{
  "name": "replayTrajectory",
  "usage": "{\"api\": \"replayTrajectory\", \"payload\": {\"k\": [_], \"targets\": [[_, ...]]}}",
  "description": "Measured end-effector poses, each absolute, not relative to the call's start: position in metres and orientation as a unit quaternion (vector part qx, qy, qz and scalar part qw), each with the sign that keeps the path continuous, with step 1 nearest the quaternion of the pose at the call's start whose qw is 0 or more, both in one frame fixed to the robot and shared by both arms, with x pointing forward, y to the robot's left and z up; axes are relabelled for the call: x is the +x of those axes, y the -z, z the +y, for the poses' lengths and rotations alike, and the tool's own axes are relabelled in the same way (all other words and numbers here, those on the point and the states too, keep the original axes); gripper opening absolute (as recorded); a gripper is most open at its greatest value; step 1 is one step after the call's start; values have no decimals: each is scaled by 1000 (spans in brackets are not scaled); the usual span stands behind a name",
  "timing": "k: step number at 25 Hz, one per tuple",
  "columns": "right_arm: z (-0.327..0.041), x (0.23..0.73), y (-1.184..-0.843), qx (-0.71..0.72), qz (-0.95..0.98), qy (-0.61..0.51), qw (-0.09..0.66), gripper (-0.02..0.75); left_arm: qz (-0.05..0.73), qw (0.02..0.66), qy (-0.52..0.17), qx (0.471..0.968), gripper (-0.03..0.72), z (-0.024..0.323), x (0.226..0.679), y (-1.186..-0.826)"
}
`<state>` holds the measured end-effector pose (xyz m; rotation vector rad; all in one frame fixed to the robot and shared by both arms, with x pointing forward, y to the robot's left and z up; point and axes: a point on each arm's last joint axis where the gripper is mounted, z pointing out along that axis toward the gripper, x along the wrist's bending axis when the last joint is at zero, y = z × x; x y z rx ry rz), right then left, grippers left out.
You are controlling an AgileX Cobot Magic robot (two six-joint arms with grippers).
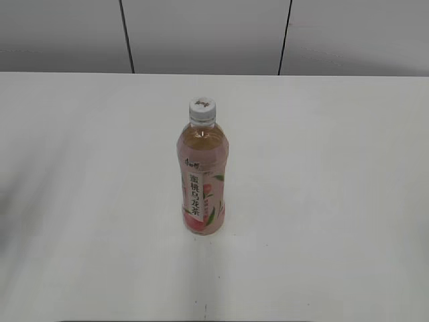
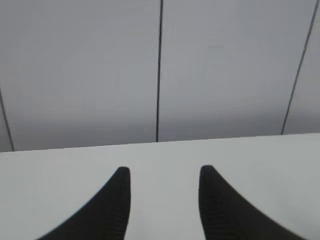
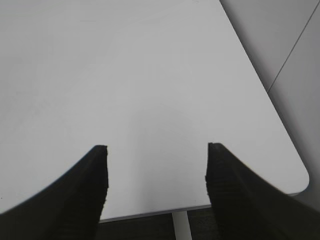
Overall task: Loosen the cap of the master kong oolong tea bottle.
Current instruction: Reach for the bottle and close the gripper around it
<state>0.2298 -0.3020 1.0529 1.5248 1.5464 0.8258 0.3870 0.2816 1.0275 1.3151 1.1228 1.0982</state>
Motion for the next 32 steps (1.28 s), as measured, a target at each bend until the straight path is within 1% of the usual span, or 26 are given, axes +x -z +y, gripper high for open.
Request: {"api": "replayTrajectory", "payload": {"k": [4, 8, 11, 16, 18, 20, 23, 25, 28, 32], "targets": [[-302, 230, -1053, 602, 611, -326, 398, 471, 452, 510, -422, 598, 280, 265, 412, -1004], [-302, 230, -1053, 602, 611, -326, 398, 471, 446, 518, -398, 612, 281, 256, 426, -988], [-302, 230, -1053, 602, 611, -326, 398, 471, 420, 522, -368, 645, 290, 246, 431, -975], [-302, 230, -1053, 602, 611, -326, 398, 471, 374, 563, -302, 673, 300, 229, 432, -960], [-302, 230, -1053, 602, 611, -326, 398, 471, 338, 573, -274, 695, 324, 221, 431, -953], [-302, 230, -1053, 602, 611, -326, 398, 471, 302, 591, -246, 706, 372, 213, 429, -947], [-302, 230, -1053, 602, 611, -326, 398, 471, 288, 616, -210, 702, 484, 207, 430, -936], [-302, 230, -1053, 602, 611, -326, 398, 471, 303, 610, -189, 707, 559, 206, 432, -924], [-302, 230, -1053, 602, 611, -326, 398, 471, 317, 596, -162, 719, 592, 203, 436, -908], [-302, 230, -1053, 602, 611, -326, 398, 471, 294, 596, -138, 734, 595, 190, 442, -900]]}}
